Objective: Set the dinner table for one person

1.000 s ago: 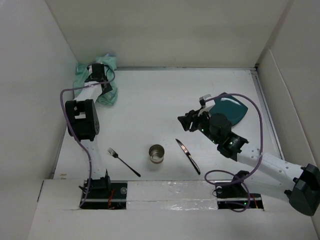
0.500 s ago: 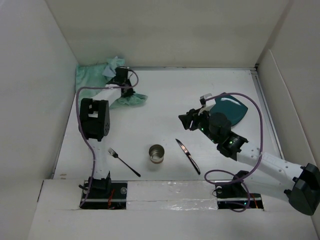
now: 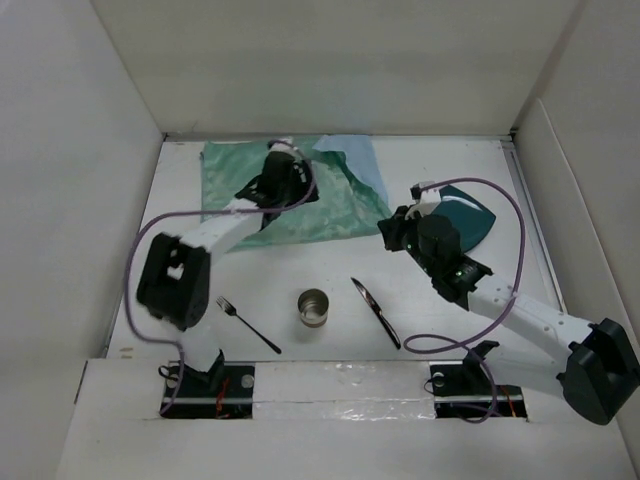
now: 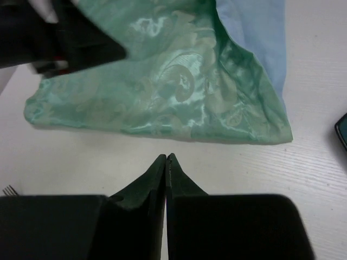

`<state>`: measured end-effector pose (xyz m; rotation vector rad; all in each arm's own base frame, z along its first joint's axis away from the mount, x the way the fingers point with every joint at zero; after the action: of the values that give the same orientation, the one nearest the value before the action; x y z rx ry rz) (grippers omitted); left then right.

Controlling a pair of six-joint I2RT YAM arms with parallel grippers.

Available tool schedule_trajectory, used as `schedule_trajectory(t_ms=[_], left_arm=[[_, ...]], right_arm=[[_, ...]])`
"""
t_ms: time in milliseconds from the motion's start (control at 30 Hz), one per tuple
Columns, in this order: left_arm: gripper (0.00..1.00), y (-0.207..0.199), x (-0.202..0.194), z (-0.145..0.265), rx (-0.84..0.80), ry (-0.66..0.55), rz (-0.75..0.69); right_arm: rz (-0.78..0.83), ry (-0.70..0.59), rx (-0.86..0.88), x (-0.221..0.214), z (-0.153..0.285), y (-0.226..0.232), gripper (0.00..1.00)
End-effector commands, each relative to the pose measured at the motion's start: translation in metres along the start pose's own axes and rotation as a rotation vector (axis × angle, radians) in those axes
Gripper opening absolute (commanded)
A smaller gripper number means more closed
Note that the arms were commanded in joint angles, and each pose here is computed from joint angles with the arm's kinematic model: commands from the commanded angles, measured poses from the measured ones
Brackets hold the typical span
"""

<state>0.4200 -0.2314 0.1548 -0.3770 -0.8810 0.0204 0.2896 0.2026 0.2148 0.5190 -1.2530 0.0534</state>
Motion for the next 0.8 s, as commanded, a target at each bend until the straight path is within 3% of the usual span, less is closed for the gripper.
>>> schedule_trajectory(t_ms=[0, 133, 167, 233, 267, 367, 433, 533, 767], left_arm=[[0.65, 0.026, 0.057, 0.076, 0.020, -0.337, 0.200], [0.56, 0.119, 0.019, 0.102, 0.241, -0.356, 0.471], [0.51, 0.143, -0.015, 0.100, 0.293, -0.310, 0.579], [0.50, 0.178, -0.028, 0.117, 0.337, -0.330, 0.700], [0.50, 0.192, -0.058, 0.118, 0.384, -0.295, 0.752], [0.52, 0.210, -0.086, 0.133, 0.446, -0.334, 0.812], [0.55, 0.215, -0.091, 0.142, 0.478, -0.368, 0.828], [0.65, 0.223, -0.093, 0.147, 0.523, -0.410, 0.840], [0.61, 0.239, -0.084, 0.129, 0.630, -0.396, 0.867]], right_arm=[[-0.077, -0.038, -0.046, 0.018, -0.005, -0.006, 0.00], [-0.101, -0.024, -0.069, 0.007, -0.006, -0.015, 0.00], [-0.102, -0.024, -0.068, 0.003, -0.005, -0.017, 0.00], [-0.101, -0.036, -0.065, 0.005, -0.004, -0.019, 0.00], [-0.097, -0.044, -0.053, 0.006, -0.003, -0.017, 0.00], [-0.089, -0.048, -0.041, 0.011, 0.002, -0.015, 0.03], [-0.083, -0.058, -0.035, 0.012, 0.005, -0.016, 0.11], [-0.079, -0.059, -0.012, 0.013, 0.007, -0.013, 0.23], [-0.065, -0.035, 0.014, 0.011, 0.007, -0.009, 0.32]])
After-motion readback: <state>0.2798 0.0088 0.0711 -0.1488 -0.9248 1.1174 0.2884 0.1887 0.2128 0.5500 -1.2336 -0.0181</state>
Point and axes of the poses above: each gripper's point midway between its finger pads, its own z axis back along the fingers, its own y axis along the line the jaws close on, x = y × z, the point moved 3 cm from there along z, back along the fingers, and after that the axes turned 1 degree about -z, right-handed, at the moved point
